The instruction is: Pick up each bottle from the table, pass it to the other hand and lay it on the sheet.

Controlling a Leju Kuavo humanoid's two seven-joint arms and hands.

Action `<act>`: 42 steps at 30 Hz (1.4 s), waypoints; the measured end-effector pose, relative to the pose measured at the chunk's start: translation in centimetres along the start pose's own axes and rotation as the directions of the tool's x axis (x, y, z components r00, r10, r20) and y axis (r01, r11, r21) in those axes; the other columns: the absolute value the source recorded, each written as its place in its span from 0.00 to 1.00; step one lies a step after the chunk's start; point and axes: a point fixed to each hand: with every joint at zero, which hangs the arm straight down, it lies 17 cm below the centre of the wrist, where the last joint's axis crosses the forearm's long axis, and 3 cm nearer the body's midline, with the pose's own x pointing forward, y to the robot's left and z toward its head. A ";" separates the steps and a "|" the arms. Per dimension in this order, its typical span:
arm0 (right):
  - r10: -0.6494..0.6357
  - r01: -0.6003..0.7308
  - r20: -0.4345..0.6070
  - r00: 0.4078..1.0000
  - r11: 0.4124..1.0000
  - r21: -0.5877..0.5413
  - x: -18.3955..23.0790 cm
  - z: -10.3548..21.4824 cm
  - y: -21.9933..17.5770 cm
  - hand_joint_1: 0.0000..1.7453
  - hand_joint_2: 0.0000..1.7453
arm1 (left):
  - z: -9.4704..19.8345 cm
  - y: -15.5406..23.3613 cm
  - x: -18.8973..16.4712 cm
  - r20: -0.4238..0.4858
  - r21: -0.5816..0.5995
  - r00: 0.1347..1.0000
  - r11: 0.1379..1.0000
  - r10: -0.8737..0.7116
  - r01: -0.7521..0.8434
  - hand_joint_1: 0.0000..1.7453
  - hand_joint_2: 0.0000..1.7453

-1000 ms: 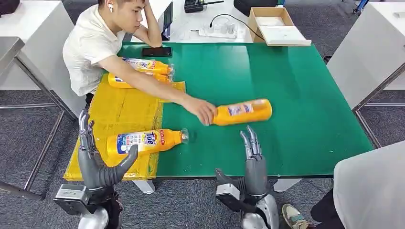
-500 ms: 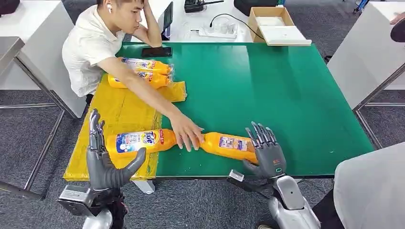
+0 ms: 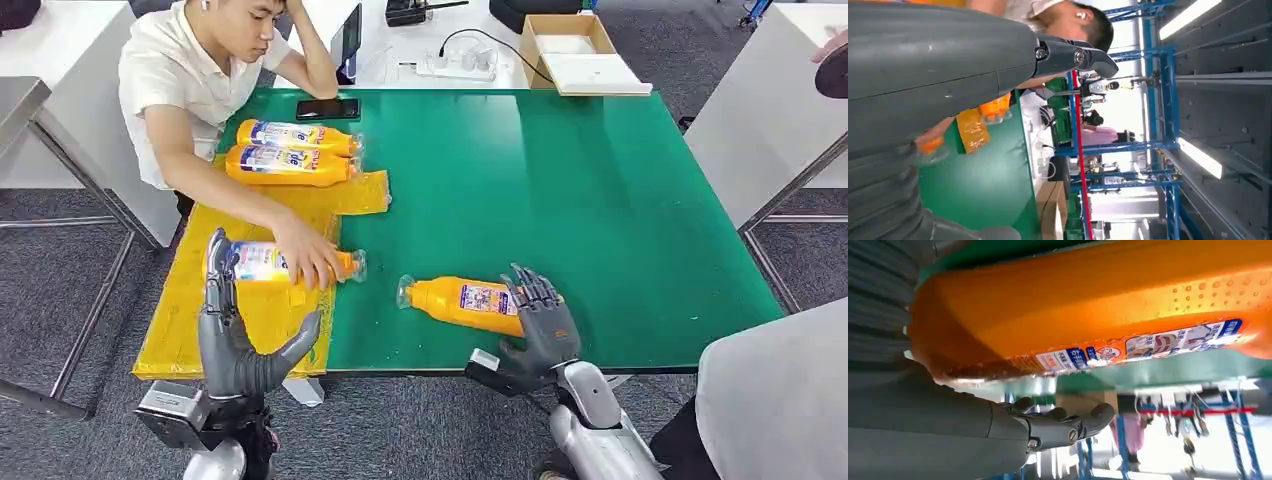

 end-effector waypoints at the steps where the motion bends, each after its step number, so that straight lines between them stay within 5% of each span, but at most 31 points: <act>1: -0.004 0.004 0.003 1.000 1.000 0.011 0.2 -0.2 0.2 0.00 1.00 | 0.0 0.0 -0.1 -0.004 -0.001 1.000 1.000 0.000 0.000 0.00 1.00; 21: 0.068 -0.051 -0.091 0.993 0.983 0.178 2.0 -2.3 2.2 0.00 1.00 | 1.2 -2.8 -3.1 -0.198 -0.087 0.975 0.988 0.106 -0.125 0.00 1.00; 32: 0.106 -0.072 -0.103 0.989 0.955 0.287 1.4 -1.8 3.0 0.00 1.00 | 4.4 -5.6 -7.1 -0.500 -0.113 0.808 0.902 0.311 -0.417 0.00 1.00; 42: 0.230 -0.176 -0.130 0.964 0.926 0.335 -2.9 -0.8 1.7 0.00 1.00 | 5.6 -4.9 -8.6 -0.561 -0.082 0.765 0.899 0.316 -0.431 0.00 1.00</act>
